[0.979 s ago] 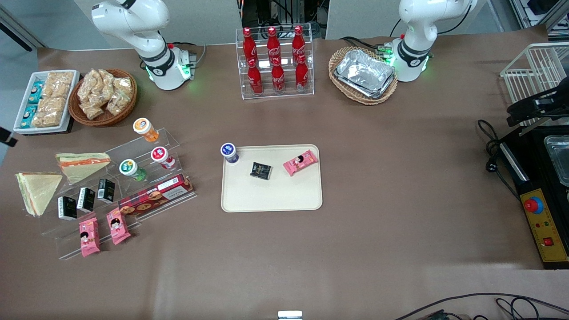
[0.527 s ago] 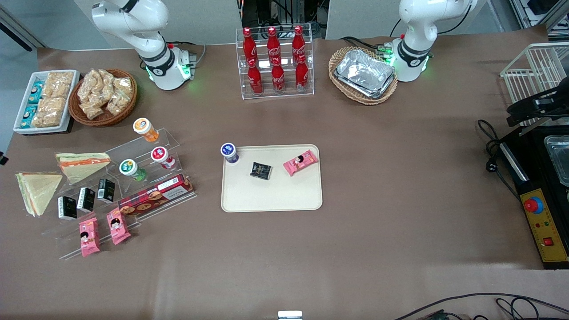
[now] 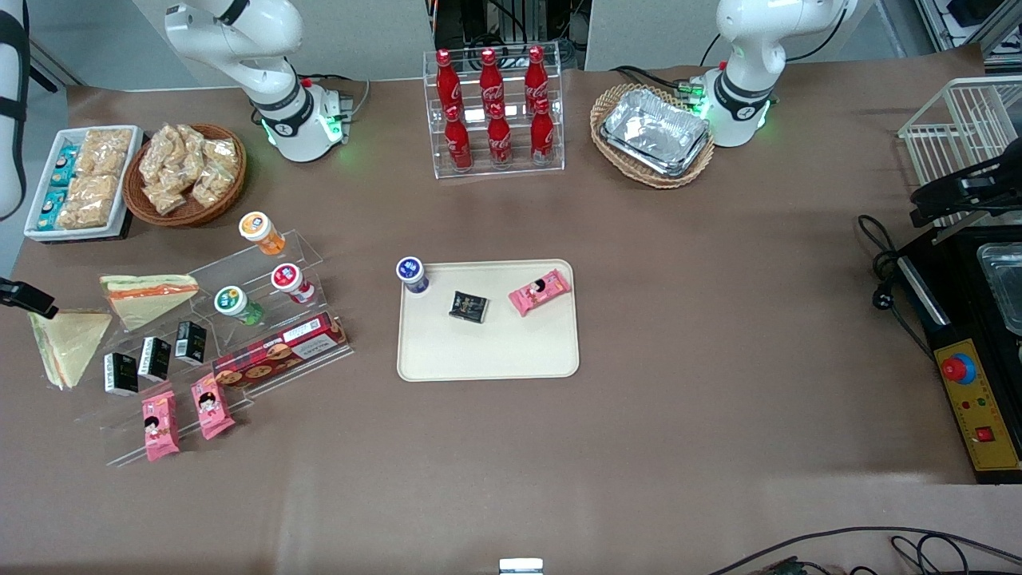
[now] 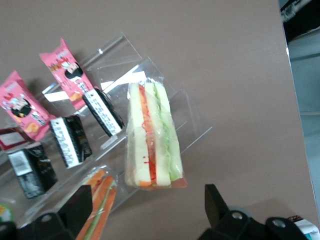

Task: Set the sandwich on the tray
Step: 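Lower the right gripper onto a wrapped triangle sandwich and close on it, then lift the wrapped sandwich off the rack with the right gripper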

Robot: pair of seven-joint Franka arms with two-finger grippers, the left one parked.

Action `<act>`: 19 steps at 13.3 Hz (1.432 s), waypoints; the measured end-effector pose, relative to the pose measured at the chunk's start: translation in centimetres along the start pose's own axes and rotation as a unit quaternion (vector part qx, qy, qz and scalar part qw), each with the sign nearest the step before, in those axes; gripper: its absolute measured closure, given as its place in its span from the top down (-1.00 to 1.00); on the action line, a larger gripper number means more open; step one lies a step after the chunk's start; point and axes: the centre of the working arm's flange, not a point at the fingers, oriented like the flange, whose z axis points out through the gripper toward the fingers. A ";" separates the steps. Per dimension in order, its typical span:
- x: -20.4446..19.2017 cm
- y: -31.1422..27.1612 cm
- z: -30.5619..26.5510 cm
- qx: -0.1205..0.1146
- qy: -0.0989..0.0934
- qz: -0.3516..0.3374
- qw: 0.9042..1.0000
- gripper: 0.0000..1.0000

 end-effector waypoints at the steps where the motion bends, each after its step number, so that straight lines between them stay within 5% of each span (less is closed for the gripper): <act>1: -0.1 0.3 0.9 -0.002 -0.003 -0.005 1.000 1.00; 4: -0.2 1.3 2.4 -0.002 -0.010 -0.009 1.000 1.00; 10: -0.3 2.0 5.6 0.055 0.002 -0.018 0.998 1.00; 17: -0.6 2.7 7.6 0.048 0.005 -0.016 0.999 0.95; 19: -0.6 2.7 7.6 0.050 0.006 -0.014 0.999 0.68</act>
